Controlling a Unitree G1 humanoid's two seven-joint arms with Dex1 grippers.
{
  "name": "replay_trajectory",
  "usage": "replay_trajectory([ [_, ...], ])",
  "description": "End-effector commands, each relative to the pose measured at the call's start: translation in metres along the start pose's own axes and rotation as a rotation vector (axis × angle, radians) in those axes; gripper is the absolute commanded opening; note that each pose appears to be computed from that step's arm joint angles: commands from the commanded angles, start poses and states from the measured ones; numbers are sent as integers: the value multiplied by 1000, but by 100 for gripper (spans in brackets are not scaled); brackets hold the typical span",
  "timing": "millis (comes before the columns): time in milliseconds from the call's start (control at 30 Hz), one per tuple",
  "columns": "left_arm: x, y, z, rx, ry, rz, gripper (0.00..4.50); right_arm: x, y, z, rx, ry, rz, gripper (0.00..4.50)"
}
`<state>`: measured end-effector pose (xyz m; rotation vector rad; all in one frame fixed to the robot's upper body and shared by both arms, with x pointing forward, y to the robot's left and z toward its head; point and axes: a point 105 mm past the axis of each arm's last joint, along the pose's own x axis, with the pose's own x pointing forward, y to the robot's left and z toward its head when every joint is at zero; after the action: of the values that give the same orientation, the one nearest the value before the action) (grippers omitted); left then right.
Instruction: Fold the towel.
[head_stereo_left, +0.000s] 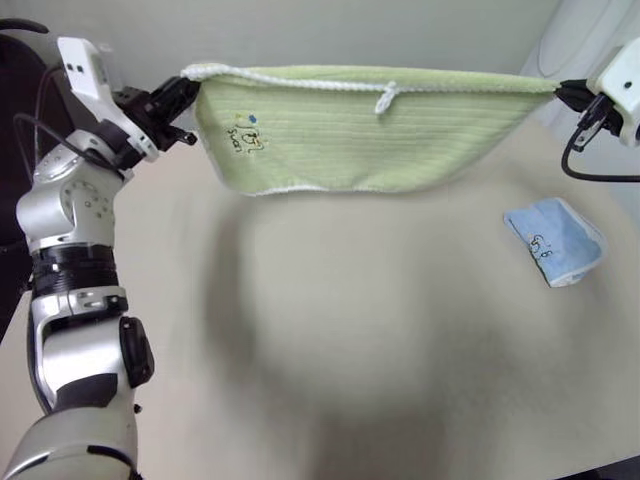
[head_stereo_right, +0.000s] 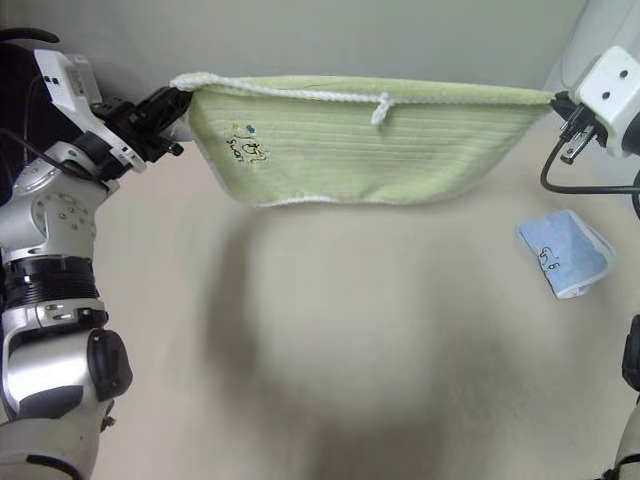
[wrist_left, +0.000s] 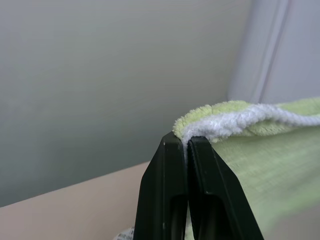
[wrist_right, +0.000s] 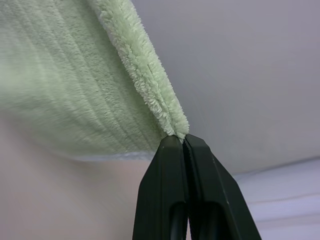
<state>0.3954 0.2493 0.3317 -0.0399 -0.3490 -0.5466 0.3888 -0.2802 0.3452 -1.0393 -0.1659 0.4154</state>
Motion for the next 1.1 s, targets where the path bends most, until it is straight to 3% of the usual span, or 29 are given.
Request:
replay_trajectory([
  [33, -15, 14, 18, 39, -37, 39, 0, -20, -15, -11, 17, 46, -40, 2],
  [233, -15, 15, 18, 39, -36, 35, 0, -20, -15, -11, 18, 45, -37, 2],
  [267, -43, 3, -16, 42, 105, -66, 0, -31, 32, -32, 82, 77, 167, 2],
  [333, -93, -28, -64, 6, 334, -237, 0, -59, 103, -47, 208, 116, 472, 2],
  [400, -117, -44, -78, -25, 416, -291, 0, -75, 130, -45, 268, 133, 570, 2],
  [1033, -123, -55, -86, -68, 434, -262, 0, -79, 145, -38, 303, 161, 593, 2],
  [1100, -111, -45, -81, -48, 388, -215, 0, -68, 129, -40, 255, 158, 502, 2],
])
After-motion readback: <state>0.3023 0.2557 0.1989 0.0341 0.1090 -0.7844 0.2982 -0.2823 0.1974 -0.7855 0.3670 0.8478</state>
